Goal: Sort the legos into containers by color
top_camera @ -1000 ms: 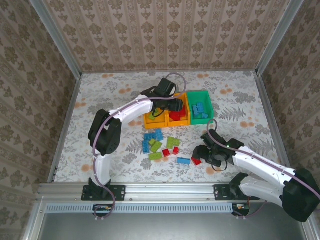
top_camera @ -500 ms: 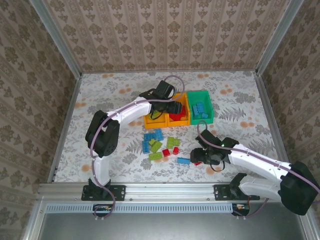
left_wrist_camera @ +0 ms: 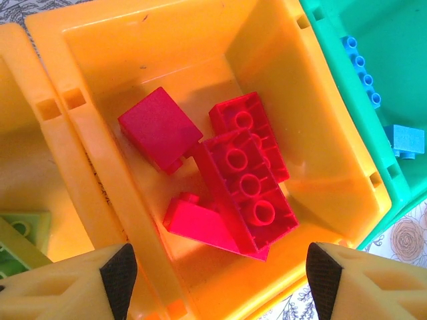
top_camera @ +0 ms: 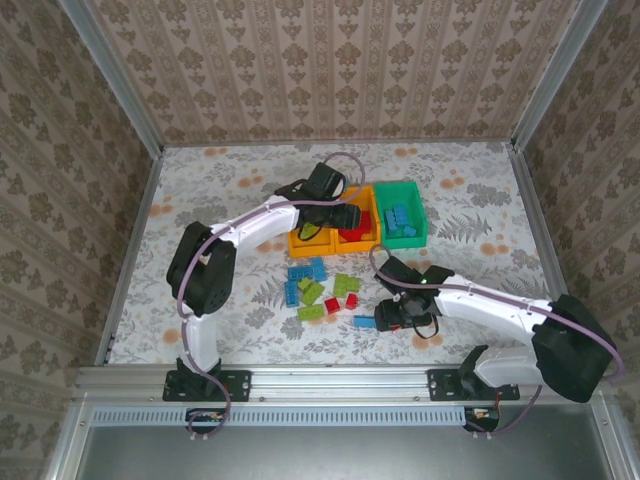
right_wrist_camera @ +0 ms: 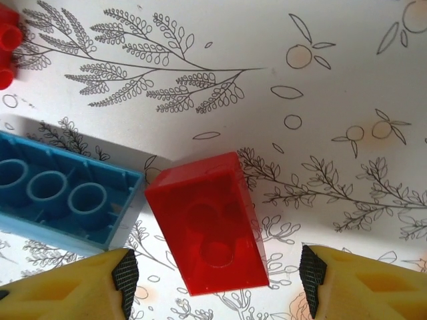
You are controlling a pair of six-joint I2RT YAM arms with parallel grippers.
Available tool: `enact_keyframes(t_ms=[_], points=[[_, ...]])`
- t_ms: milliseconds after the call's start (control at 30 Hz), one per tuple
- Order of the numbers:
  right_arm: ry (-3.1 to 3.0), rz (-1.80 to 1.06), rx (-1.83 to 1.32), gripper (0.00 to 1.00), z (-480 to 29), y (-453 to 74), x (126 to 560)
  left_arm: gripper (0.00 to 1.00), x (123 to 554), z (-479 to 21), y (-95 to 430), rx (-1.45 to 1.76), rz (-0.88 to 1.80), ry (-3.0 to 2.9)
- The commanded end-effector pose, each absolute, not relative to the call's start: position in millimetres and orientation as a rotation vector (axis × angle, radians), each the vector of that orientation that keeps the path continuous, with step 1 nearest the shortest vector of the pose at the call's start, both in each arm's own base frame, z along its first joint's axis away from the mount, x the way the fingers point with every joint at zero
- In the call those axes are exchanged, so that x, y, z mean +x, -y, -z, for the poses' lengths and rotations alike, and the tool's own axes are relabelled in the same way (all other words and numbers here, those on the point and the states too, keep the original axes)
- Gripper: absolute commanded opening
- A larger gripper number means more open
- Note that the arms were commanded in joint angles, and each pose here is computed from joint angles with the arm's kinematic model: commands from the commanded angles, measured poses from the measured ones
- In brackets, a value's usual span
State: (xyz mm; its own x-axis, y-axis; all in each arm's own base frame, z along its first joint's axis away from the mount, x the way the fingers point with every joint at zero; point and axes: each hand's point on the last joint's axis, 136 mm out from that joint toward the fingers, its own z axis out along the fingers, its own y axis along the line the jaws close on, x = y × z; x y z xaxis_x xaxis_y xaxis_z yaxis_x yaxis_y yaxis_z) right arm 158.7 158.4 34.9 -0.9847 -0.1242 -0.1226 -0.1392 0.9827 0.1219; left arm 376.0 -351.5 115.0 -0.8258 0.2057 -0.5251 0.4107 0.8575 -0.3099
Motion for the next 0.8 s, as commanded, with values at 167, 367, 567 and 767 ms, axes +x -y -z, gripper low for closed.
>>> enact_keyframes(t_ms=[167,367,567,767], points=[[-3.02,-0.088,-0.325,0.58,-30,-163,171,0.73,375,-141,344,0.408,0.608,-2.503],[-3.031,-0.008,-0.35,0.37,-23,-161,177,0.73,372,-142,337,0.392,0.599,-2.505],[-2.967,-0.036,-0.338,0.25,-40,-170,193,0.74,369,-140,327,0.36,0.587,-2.511],[-2.822,-0.137,-0.266,0.25,-80,-192,240,0.74,363,-142,317,0.351,0.571,-2.507]])
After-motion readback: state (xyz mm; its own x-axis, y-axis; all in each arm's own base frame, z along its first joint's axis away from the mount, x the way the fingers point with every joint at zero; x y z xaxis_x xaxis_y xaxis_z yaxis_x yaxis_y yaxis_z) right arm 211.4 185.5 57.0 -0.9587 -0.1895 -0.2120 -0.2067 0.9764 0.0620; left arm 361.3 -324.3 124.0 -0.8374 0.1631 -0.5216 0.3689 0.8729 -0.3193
